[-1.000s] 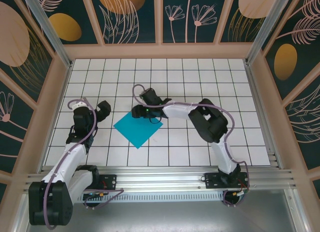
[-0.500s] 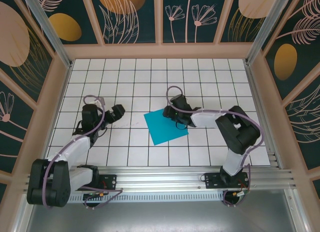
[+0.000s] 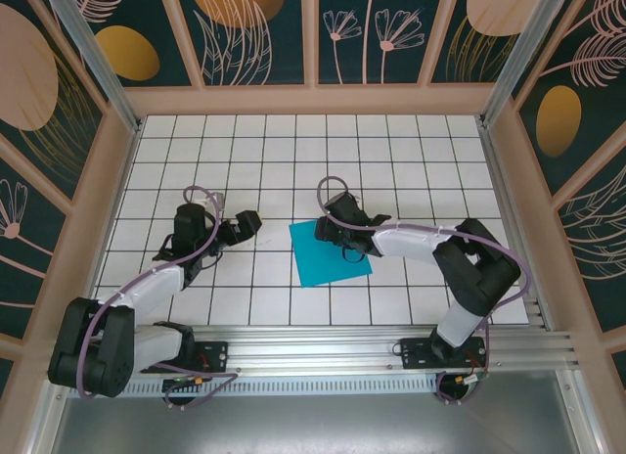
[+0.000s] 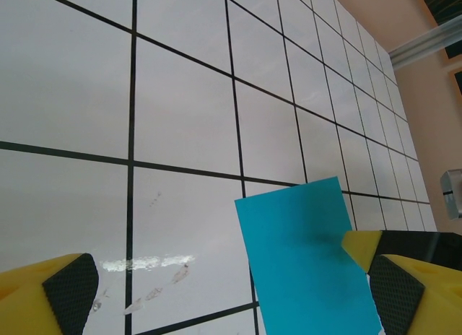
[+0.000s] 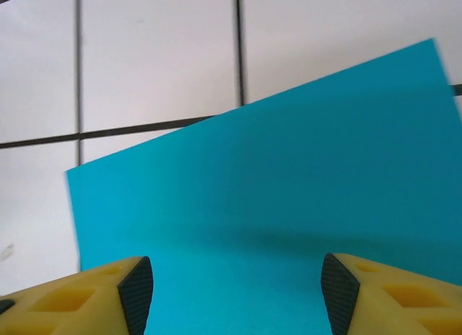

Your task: Fold a paper plane with a square sheet of paper (pick it up from the middle)

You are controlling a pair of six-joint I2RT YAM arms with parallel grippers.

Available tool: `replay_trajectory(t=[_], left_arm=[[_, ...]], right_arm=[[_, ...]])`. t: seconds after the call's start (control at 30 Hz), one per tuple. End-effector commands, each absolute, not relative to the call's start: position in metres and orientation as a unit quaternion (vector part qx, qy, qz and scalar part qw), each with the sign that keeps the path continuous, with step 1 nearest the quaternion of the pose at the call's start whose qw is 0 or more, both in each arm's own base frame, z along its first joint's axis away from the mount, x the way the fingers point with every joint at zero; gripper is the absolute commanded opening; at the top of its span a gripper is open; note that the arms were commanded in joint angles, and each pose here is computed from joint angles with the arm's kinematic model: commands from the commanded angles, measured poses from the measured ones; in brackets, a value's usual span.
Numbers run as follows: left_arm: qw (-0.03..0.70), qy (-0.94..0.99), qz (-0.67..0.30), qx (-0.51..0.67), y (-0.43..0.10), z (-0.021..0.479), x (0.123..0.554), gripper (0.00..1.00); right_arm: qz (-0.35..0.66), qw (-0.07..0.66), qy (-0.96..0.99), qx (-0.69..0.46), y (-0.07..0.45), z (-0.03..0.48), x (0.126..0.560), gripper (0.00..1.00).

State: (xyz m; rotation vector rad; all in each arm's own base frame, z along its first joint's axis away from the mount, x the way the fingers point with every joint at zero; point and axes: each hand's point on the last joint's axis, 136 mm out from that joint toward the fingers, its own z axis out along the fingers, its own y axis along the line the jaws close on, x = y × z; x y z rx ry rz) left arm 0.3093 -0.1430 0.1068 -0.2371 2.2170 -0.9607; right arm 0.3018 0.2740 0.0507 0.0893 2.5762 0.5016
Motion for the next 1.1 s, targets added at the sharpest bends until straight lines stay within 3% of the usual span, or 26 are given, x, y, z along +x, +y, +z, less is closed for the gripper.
replay_trajectory(t=[0.0, 0.13, 0.5, 1.07], left_arm=[[0.355, 0.846, -0.390, -0.081, -0.152, 0.118, 0.309, 0.98], [0.344, 0.848, -0.395, -0.080, -0.157, 0.112, 0.306, 0.99], [0.343, 0.849, -0.394, -0.080, -0.159, 0.111, 0.305, 0.99], [0.340, 0.850, -0.395, -0.079, -0.160, 0.111, 0.305, 0.98]], right_arm=[[0.200, 0.243, 0.949, -0.020, 0.290, 0.064, 0.284, 0.64], [0.221, 0.220, 0.949, -0.034, 0.305, 0.058, 0.268, 0.59], [0.269, 0.168, 0.948, -0.027, 0.327, 0.036, 0.236, 0.58], [0.232, 0.177, 0.953, 0.080, 0.330, 0.008, 0.260, 0.58]])
